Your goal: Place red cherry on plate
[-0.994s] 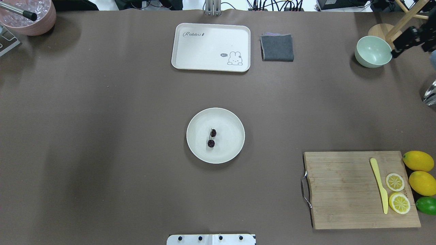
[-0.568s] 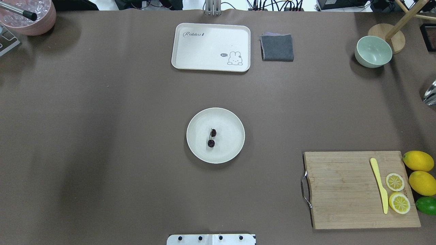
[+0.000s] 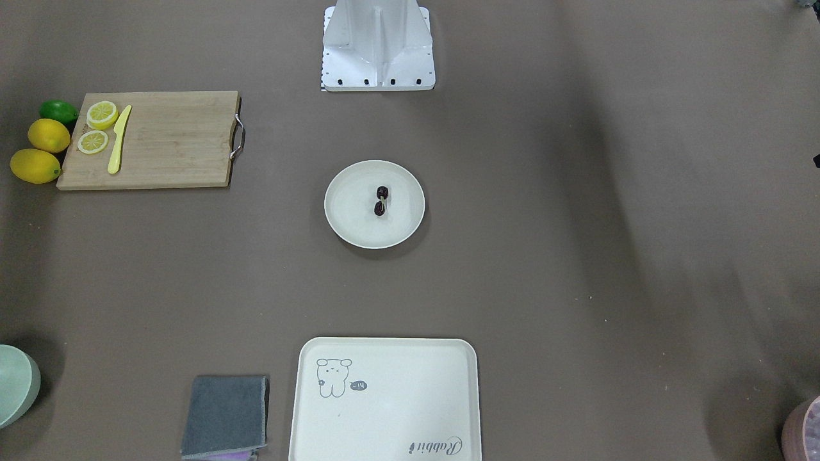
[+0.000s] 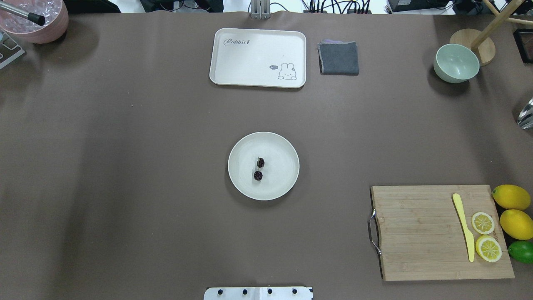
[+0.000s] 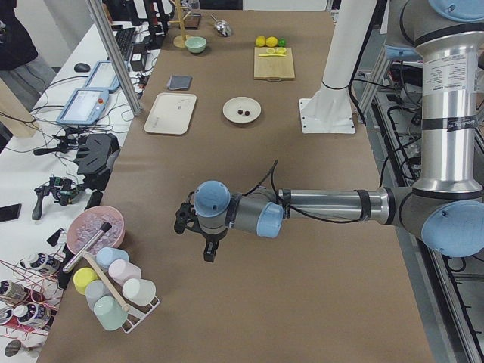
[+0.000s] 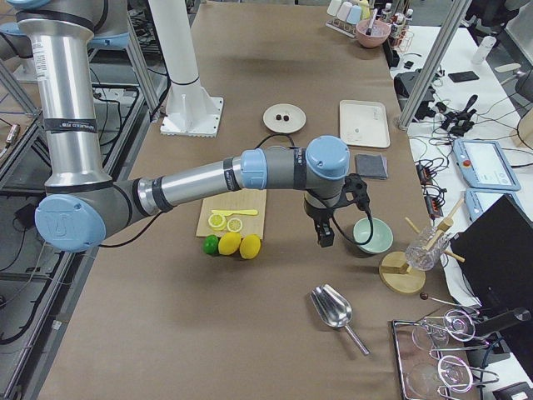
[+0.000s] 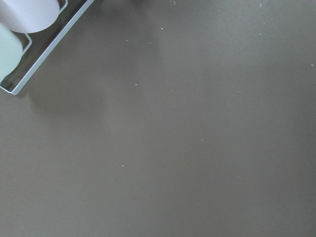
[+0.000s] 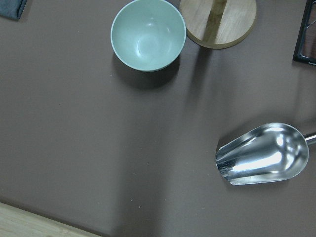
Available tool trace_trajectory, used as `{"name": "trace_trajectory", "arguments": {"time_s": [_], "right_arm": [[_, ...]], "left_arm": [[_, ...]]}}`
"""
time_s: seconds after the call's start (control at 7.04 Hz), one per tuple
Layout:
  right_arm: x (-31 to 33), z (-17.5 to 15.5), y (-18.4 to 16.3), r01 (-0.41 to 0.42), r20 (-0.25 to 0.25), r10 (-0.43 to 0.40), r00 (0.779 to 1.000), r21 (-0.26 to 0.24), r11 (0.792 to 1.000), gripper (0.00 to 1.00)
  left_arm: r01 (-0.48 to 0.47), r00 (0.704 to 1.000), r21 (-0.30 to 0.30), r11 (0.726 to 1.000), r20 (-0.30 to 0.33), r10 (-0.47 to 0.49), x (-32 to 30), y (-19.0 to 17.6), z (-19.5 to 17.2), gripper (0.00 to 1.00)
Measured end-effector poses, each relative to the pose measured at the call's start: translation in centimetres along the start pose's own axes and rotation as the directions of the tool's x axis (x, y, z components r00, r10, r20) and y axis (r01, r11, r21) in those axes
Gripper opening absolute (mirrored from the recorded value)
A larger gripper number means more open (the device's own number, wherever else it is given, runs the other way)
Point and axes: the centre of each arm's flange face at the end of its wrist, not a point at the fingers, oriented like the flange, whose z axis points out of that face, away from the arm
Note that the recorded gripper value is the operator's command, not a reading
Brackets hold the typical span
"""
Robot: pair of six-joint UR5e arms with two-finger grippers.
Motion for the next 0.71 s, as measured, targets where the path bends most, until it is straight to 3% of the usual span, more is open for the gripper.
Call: {"name": "trace_trajectory", "arguments": {"time_s": [0.14,0.43,0.71], "right_arm": [[-0.5,0.9,-0.3,-0.002,0.001,0.002,1.000,-0.018,1.000,0.99],[-0.6,2.1,-0.6,-0.017,-0.002,0.017,1.000,-0.041,0.999,0.99],[-1.3,3.4,-1.5,-0.030,-0.053,0.026,0.998,-0.071,0.997,0.99]], "left_arm": [[0.038,0.999,-0.015,0.999,0.003,-0.038,-2.2,0.9,0.7,0.98],[0.112,0.994,0.015,0.994,0.006,-0.113,-5.5,2.1,-0.7,0.98],[0.167,0.986,0.049,0.985,0.010,-0.168,-7.1,2.4,-3.0,0.98]]}}
